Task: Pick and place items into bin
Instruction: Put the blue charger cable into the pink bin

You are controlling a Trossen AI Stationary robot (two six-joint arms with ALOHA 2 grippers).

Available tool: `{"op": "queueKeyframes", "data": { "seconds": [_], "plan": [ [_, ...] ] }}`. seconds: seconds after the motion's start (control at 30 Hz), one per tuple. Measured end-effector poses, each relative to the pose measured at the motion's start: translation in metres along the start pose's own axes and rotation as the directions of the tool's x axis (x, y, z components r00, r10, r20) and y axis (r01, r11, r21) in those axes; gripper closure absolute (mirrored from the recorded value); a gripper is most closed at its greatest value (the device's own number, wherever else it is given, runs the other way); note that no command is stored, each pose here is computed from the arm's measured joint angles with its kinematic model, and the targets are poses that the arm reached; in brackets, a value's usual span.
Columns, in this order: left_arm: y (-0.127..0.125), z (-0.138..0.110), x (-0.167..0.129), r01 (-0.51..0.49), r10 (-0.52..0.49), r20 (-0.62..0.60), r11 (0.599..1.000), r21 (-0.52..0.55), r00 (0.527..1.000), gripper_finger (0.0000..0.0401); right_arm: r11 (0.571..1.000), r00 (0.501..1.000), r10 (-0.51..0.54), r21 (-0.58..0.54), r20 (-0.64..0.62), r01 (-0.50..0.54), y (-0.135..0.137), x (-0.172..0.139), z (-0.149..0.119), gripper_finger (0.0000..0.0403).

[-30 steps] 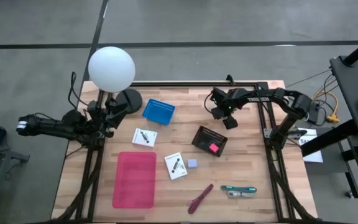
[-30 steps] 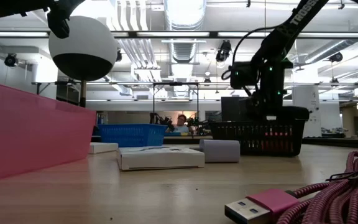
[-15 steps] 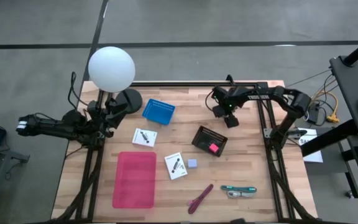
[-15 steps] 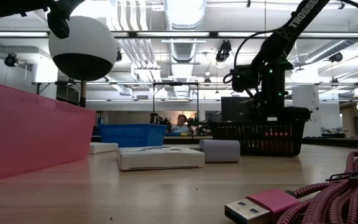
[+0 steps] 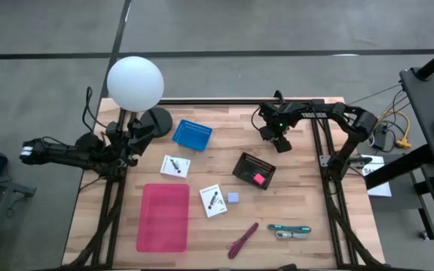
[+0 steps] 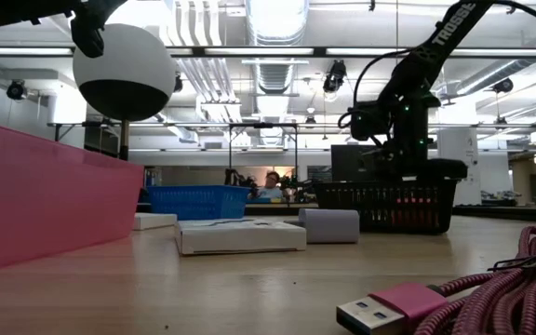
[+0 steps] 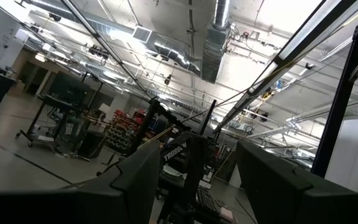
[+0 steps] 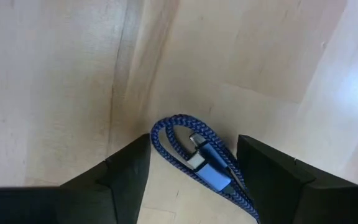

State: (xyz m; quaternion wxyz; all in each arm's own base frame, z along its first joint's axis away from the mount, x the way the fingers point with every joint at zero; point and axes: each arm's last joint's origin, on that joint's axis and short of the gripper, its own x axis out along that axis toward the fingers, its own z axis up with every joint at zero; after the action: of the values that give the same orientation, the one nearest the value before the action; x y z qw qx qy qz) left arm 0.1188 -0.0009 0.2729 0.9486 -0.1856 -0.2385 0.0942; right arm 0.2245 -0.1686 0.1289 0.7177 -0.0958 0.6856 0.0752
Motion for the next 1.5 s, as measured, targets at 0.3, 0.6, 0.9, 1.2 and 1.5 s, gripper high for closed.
{"op": "queueKeyframes", "data": {
  "seconds": [0.3,0.6,0.9,1.2,1.5],
  "plan": [
    [0.000,0.000,0.000,0.000,0.000,0.001,1.000,-0.001,1.000,0.0205,1.000,1.000,0.026,0.013,-0.003,-0.026,0.001,0.003,0.000,0.0234],
    [0.000,0.000,0.000,0.000,0.000,0.000,1.000,-0.001,1.000,0.0205,0.998,0.999,0.037,0.053,-0.002,-0.037,0.003,0.001,-0.001,0.0323],
    [0.000,0.000,0.000,0.000,0.000,0.000,1.000,-0.001,1.000,0.0205,0.994,0.999,0.053,0.100,-0.011,-0.052,0.004,0.001,-0.002,0.0383],
    [0.000,0.000,0.000,0.001,-0.001,0.000,1.000,-0.001,1.000,0.0205,0.975,1.000,0.008,0.223,0.001,-0.008,0.000,-0.007,0.001,0.0394],
    [0.000,0.000,0.000,0.000,0.000,0.000,1.000,0.000,1.000,0.0205,0.936,0.997,-0.058,0.349,0.058,0.034,-0.014,-0.029,0.012,0.0394]
  ]
}}
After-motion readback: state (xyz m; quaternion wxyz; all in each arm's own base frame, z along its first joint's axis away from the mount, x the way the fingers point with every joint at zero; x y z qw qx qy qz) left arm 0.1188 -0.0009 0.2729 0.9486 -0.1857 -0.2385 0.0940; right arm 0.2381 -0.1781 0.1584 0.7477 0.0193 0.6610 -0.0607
